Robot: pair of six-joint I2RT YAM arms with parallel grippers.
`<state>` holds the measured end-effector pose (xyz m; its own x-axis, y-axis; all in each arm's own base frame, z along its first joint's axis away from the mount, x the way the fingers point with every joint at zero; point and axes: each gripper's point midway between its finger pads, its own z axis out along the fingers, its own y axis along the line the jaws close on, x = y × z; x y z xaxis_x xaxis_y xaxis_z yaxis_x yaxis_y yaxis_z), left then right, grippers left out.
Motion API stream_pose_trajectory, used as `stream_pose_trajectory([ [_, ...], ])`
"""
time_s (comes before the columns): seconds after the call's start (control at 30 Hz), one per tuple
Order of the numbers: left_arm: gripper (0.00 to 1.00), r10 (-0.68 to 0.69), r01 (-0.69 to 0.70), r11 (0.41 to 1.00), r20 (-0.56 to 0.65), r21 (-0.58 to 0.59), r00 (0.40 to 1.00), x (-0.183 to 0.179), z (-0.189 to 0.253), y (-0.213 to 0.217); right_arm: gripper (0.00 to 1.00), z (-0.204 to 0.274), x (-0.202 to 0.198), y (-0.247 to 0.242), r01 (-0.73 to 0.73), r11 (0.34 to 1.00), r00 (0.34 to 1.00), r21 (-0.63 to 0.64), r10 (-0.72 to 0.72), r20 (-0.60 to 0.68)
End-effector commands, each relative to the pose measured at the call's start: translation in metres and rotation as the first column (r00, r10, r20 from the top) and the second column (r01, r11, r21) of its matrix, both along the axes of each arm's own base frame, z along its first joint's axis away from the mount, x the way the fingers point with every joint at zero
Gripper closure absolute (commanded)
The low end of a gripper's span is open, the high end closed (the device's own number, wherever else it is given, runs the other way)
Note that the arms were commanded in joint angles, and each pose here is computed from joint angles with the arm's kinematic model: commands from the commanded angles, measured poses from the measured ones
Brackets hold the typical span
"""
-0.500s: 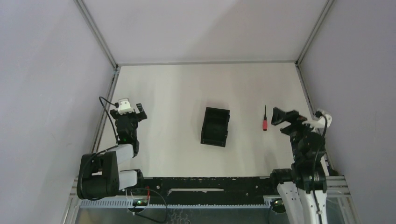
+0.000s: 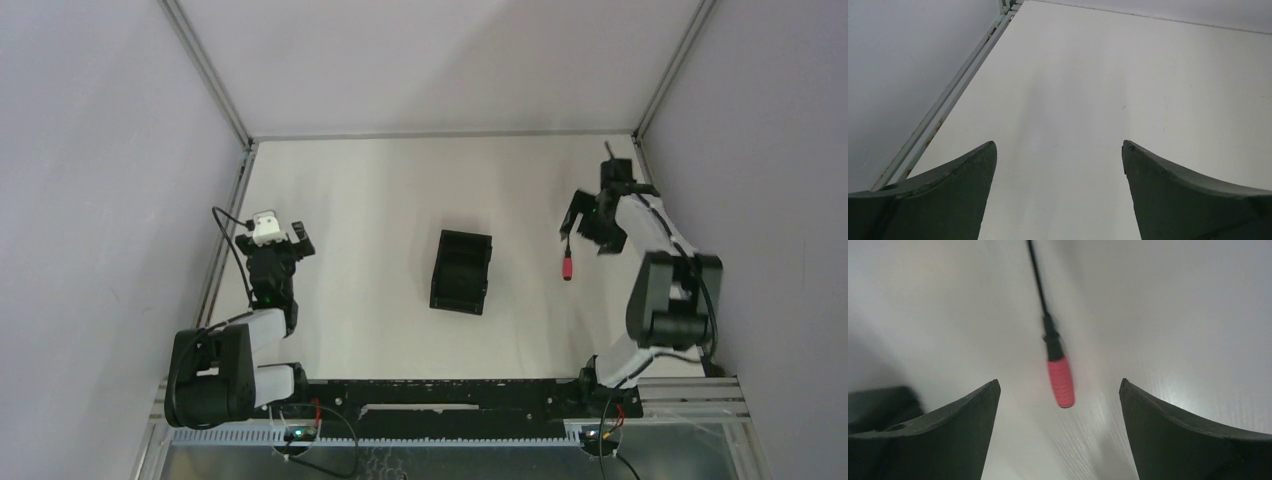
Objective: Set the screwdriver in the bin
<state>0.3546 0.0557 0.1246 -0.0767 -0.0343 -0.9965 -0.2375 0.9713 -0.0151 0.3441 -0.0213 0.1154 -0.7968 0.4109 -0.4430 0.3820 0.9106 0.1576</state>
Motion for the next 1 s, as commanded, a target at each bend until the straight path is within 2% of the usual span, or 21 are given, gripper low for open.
stream_pose_trajectory([
  [0.0,0.0,-0.003,0.003,1.0,0.048,-0.003,0.999,0.004,0.015,-0.002,0.05,-0.047,-0.026,0.013,-0.097,0.995,0.973,0.029,0.101,-0.207],
  [0.2,0.0,-0.003,0.003,1.0,0.049,-0.003,0.999,0.004,0.015,-0.002,0.15,-0.101,-0.024,0.006,-0.1,0.994,0.94,-0.04,0.081,-0.332],
  [0.3,0.0,-0.004,0.004,1.0,0.048,-0.003,0.999,0.004,0.015,-0.002,0.29,-0.118,-0.028,0.003,-0.119,0.989,0.919,-0.084,0.077,-0.386],
  [0.4,0.0,-0.004,0.004,1.0,0.048,-0.003,0.999,0.004,0.015,-0.002,0.6,-0.121,-0.03,0.001,-0.155,0.979,0.91,-0.133,0.089,-0.404],
  [0.47,0.0,-0.004,0.004,1.0,0.048,-0.002,0.999,0.004,0.015,-0.002,0.97,-0.114,-0.027,-0.002,-0.168,0.973,0.916,-0.157,0.096,-0.39],
  [0.5,0.0,-0.003,0.003,1.0,0.047,-0.002,0.999,0.004,0.014,-0.002,1.0,-0.108,-0.026,-0.004,-0.168,0.971,0.92,-0.168,0.093,-0.38],
  [0.7,0.0,-0.004,0.004,1.0,0.049,-0.003,0.999,0.004,0.015,-0.002,1.0,-0.051,-0.035,-0.003,-0.137,0.975,0.936,-0.174,0.07,-0.344],
  [0.97,0.0,-0.002,0.002,1.0,0.047,-0.003,0.999,0.004,0.014,-0.002,1.0,0.018,-0.079,0.024,-0.106,0.994,0.924,-0.022,0.09,-0.372],
])
